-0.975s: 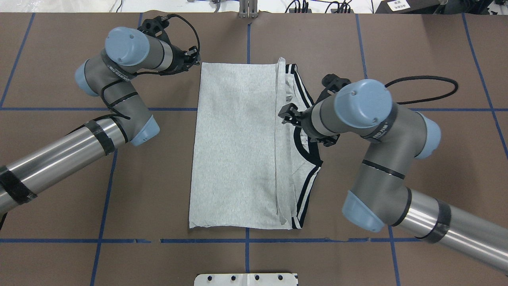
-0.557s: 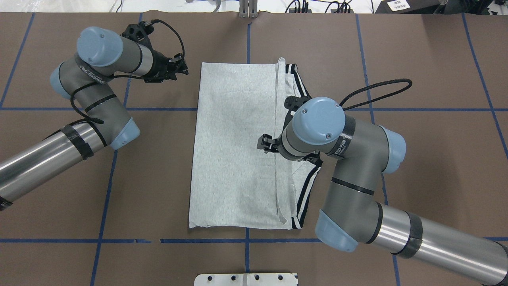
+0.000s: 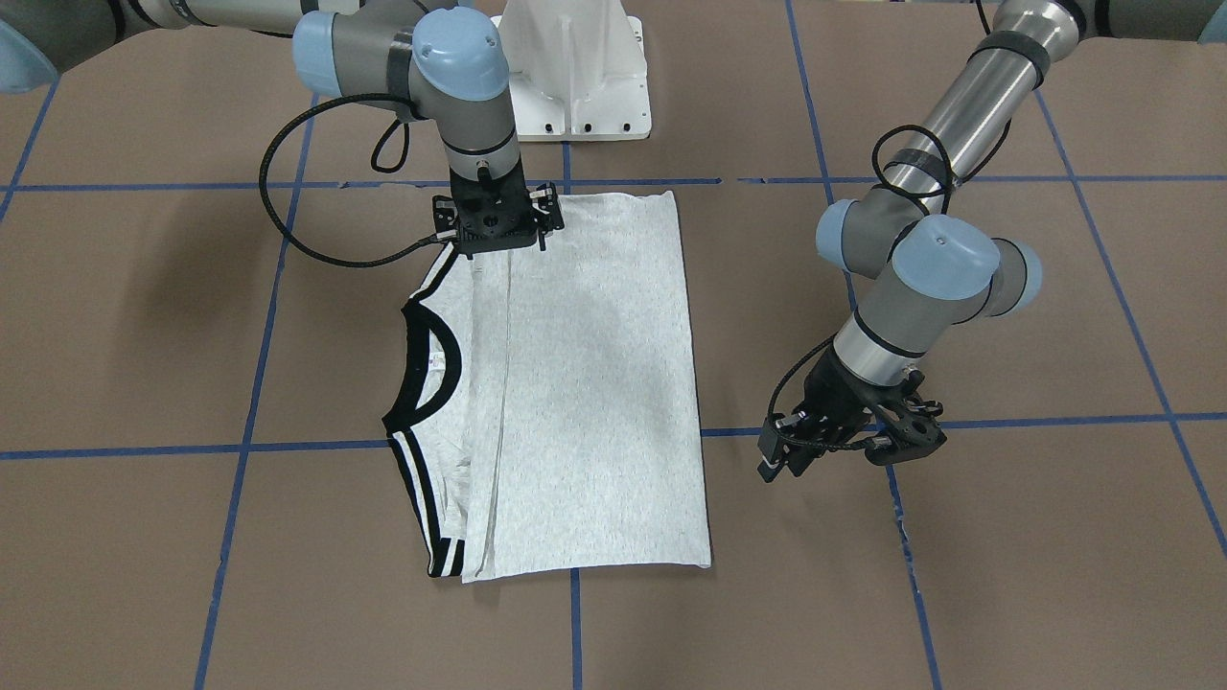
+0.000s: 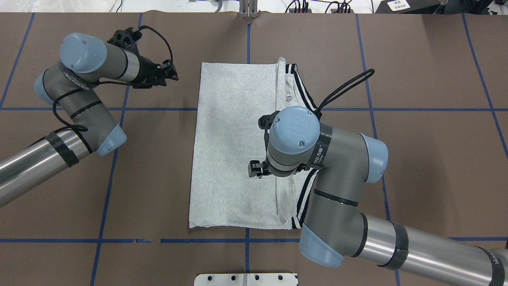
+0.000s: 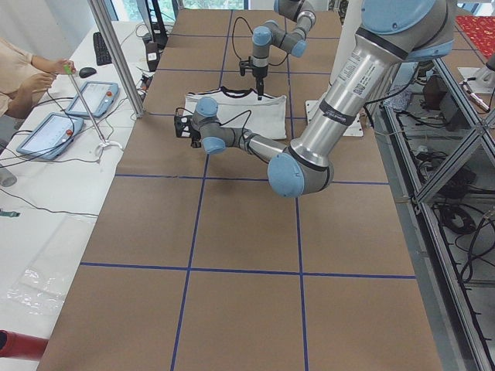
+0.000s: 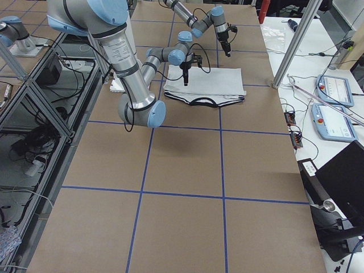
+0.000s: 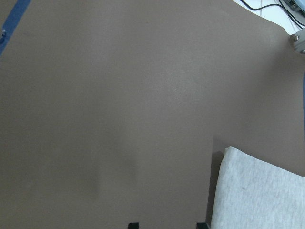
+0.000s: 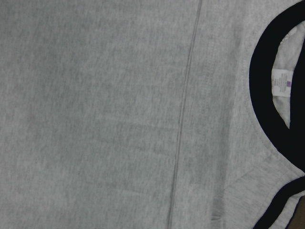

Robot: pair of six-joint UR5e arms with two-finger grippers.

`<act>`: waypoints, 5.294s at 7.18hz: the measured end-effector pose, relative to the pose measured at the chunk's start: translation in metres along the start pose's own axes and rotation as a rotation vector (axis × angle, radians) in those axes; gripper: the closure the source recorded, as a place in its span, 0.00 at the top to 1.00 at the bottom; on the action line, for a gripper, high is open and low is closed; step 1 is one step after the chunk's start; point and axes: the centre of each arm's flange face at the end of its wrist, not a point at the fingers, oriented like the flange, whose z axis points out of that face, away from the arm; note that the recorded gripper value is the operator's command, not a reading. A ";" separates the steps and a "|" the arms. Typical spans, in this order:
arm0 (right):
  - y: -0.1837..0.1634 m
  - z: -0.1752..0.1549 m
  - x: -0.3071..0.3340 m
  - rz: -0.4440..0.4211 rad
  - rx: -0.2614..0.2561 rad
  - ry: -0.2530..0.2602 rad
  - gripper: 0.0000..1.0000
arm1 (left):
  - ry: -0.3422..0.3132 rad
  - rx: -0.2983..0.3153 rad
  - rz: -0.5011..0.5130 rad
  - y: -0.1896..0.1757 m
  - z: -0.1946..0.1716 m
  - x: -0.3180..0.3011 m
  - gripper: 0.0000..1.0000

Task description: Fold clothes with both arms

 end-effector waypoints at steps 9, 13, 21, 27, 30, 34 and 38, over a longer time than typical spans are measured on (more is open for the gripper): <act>0.046 0.044 -0.010 -0.122 -0.192 0.206 1.00 | 0.019 0.010 -0.005 0.003 -0.009 0.007 0.55; 0.048 0.048 -0.011 -0.145 -0.219 0.226 1.00 | 0.022 0.012 -0.005 0.004 -0.012 0.008 0.55; 0.052 0.061 0.048 -0.177 -0.292 0.291 1.00 | 0.028 0.013 -0.001 0.004 -0.015 0.010 0.55; 0.007 0.034 0.070 -0.210 -0.216 0.246 1.00 | 0.050 0.015 0.005 0.007 -0.025 0.021 0.55; -0.067 0.047 0.046 -0.174 -0.135 0.196 1.00 | 0.050 0.015 0.005 0.007 -0.026 0.020 0.55; -0.135 0.069 0.102 -0.105 -0.106 0.213 1.00 | 0.048 0.013 0.005 0.012 -0.031 0.009 0.55; -0.142 0.027 0.103 0.049 -0.059 0.125 1.00 | 0.048 0.010 0.006 0.013 -0.030 0.009 0.55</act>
